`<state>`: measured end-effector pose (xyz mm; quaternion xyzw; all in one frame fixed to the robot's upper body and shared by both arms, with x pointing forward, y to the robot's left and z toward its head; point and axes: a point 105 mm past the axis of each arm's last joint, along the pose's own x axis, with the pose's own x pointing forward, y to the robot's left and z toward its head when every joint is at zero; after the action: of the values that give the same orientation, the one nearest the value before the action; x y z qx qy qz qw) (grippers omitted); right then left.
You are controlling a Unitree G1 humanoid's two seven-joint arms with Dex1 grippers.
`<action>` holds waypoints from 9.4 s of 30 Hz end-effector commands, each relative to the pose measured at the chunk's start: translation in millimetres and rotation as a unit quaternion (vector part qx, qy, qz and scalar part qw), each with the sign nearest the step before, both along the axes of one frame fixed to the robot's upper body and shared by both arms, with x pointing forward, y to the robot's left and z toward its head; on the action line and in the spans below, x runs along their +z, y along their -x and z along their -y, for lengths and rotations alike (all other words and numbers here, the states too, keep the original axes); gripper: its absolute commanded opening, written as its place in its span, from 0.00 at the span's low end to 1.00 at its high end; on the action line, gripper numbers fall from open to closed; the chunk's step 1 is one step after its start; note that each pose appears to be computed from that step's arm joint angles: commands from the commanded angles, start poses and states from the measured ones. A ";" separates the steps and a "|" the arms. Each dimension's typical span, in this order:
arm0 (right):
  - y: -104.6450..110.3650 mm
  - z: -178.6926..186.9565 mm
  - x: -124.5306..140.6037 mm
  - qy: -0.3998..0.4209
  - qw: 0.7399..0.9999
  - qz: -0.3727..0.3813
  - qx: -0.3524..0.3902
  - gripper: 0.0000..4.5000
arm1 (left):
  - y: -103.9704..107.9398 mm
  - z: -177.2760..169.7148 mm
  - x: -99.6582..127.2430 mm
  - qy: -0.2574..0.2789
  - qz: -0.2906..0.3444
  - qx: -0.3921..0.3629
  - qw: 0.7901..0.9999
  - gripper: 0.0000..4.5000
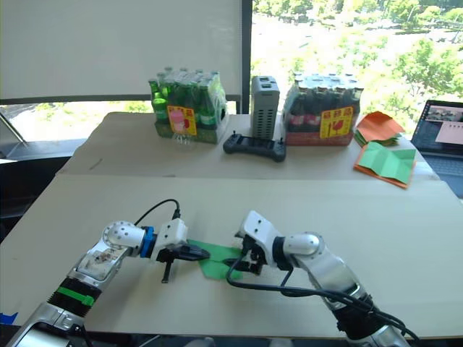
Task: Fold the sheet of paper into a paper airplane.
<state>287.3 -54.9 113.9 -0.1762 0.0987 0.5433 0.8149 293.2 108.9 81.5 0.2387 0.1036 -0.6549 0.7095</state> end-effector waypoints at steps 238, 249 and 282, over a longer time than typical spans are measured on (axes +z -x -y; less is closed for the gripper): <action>6.6 16.1 30.1 -0.043 0.998 0.039 -0.007 0.00 | 44.8 -43.1 65.2 0.169 -0.093 0.193 0.962 0.75; 19.7 11.1 90.0 0.006 0.921 0.388 0.037 0.00 | 38.5 -46.1 65.6 0.169 -0.092 0.201 0.960 0.01; 40.1 -1.7 46.6 -0.013 0.975 0.199 0.101 0.63 | 38.0 -45.0 63.8 0.153 -0.099 0.184 0.966 0.00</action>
<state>244.6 -55.0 144.4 -0.3218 -0.0906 0.5812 0.7419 254.2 155.3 139.7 0.0273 0.1287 -0.5360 0.8339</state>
